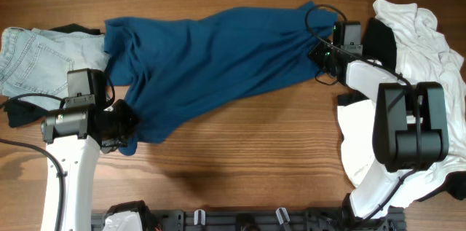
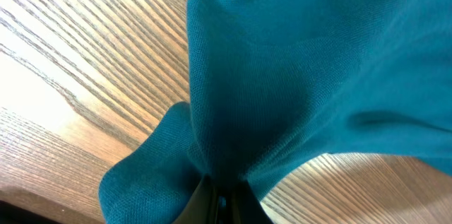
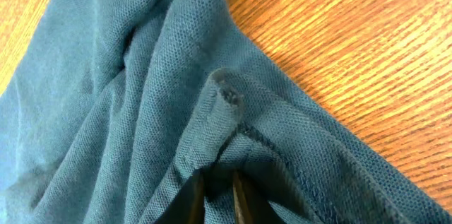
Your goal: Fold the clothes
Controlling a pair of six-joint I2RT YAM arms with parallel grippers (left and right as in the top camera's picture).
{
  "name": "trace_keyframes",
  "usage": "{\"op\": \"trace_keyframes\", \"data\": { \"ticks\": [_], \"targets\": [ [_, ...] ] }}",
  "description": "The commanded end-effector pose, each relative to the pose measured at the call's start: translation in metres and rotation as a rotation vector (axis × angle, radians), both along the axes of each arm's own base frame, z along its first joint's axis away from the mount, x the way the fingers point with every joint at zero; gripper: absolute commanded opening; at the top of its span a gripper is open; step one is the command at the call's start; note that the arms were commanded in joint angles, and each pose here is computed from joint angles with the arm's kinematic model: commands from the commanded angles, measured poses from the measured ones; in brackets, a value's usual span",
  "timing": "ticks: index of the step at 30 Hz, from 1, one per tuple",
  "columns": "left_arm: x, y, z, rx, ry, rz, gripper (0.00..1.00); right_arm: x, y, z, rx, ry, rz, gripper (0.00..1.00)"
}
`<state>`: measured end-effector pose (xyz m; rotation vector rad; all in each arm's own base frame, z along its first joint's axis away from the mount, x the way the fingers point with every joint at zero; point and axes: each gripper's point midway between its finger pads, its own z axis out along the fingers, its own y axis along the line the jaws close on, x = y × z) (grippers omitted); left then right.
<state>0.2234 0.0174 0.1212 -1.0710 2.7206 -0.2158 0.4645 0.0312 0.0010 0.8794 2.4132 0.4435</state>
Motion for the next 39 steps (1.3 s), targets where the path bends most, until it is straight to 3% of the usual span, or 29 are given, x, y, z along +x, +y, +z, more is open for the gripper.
{"op": "trace_keyframes", "data": {
  "ticks": [1, 4, 8, 13, 14, 21, 29, 39],
  "targets": [
    [0.001, 0.003, 0.002, 0.011, -0.009, -0.006, 0.04, -0.021, 0.004, -0.035, -0.004, 0.106, 0.01, 0.06],
    [0.001, 0.003, 0.002, 0.011, -0.009, -0.006, 0.04, -0.032, 0.001, -0.036, -0.008, 0.151, 0.002, 0.04],
    [0.001, 0.003, 0.002, 0.011, -0.01, -0.006, 0.04, -0.069, -0.043, -0.019, -0.084, 0.286, -0.161, 0.04],
    [0.003, 0.003, 0.002, 0.013, -0.017, -0.006, 0.04, -0.068, -0.07, 0.059, -0.172, 0.141, -0.167, 0.06],
    [0.003, 0.003, 0.002, 0.013, -0.017, -0.006, 0.04, -0.068, -0.068, 0.061, -0.173, 0.135, -0.153, 0.27],
    [0.003, 0.003, 0.002, 0.013, -0.018, -0.006, 0.04, -0.073, -0.047, 0.017, -0.084, 0.241, -0.067, 0.55],
    [0.006, 0.004, 0.003, 0.015, -0.032, -0.005, 0.04, -0.06, -0.037, -0.017, -0.055, 0.24, -0.019, 0.56],
    [0.006, 0.004, 0.003, 0.015, -0.032, -0.005, 0.04, -0.043, -0.045, 0.025, -0.094, 0.12, -0.043, 0.56]
  ]
}}
